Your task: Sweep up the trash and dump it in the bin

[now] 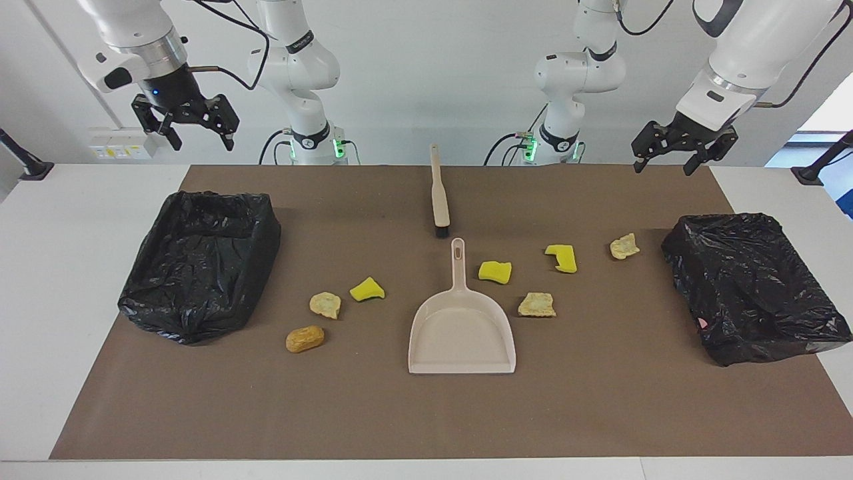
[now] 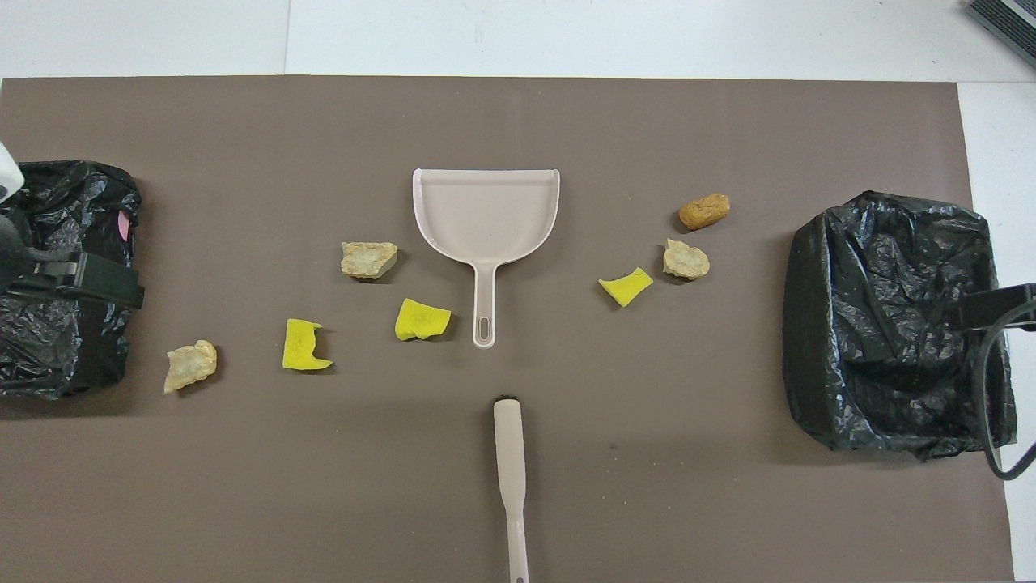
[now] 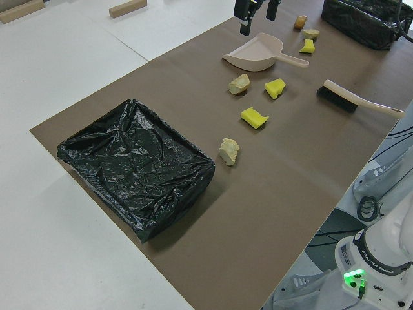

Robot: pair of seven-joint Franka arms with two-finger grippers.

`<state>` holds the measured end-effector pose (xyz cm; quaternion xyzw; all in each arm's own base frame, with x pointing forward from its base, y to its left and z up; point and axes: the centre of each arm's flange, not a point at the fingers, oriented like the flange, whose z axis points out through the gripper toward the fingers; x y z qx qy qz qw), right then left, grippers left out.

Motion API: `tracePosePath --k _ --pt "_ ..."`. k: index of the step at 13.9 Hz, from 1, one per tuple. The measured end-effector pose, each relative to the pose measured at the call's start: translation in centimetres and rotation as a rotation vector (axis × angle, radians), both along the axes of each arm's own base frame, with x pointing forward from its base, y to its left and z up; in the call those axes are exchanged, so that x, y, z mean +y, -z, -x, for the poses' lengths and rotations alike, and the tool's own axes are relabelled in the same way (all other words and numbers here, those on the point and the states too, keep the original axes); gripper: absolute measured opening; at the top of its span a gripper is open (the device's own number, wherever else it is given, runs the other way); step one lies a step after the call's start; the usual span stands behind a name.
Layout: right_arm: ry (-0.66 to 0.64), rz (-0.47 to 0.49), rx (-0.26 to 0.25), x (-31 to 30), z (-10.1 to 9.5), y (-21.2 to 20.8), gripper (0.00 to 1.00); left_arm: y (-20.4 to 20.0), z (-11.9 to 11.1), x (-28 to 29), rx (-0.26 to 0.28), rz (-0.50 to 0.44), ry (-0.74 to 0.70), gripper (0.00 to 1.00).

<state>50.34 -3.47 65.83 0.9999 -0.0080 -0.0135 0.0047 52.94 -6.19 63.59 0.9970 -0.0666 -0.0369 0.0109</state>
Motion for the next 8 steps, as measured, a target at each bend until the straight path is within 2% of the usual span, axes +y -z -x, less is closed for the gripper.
tracePosePath --k 3,6,8 --pt "-0.002 0.000 0.006 0.2 0.4 -0.3 1.00 2.6 0.8 -4.3 0.008 -0.002 0.079 1.00" --pt "-0.008 -0.002 0.046 0.5 1.3 -0.4 1.00 7.8 1.2 -8.6 0.002 -0.004 0.121 1.00" --pt "-0.008 -0.002 0.048 0.6 1.6 -0.6 1.00 11.5 2.6 -11.0 -0.002 -0.009 0.121 1.00"
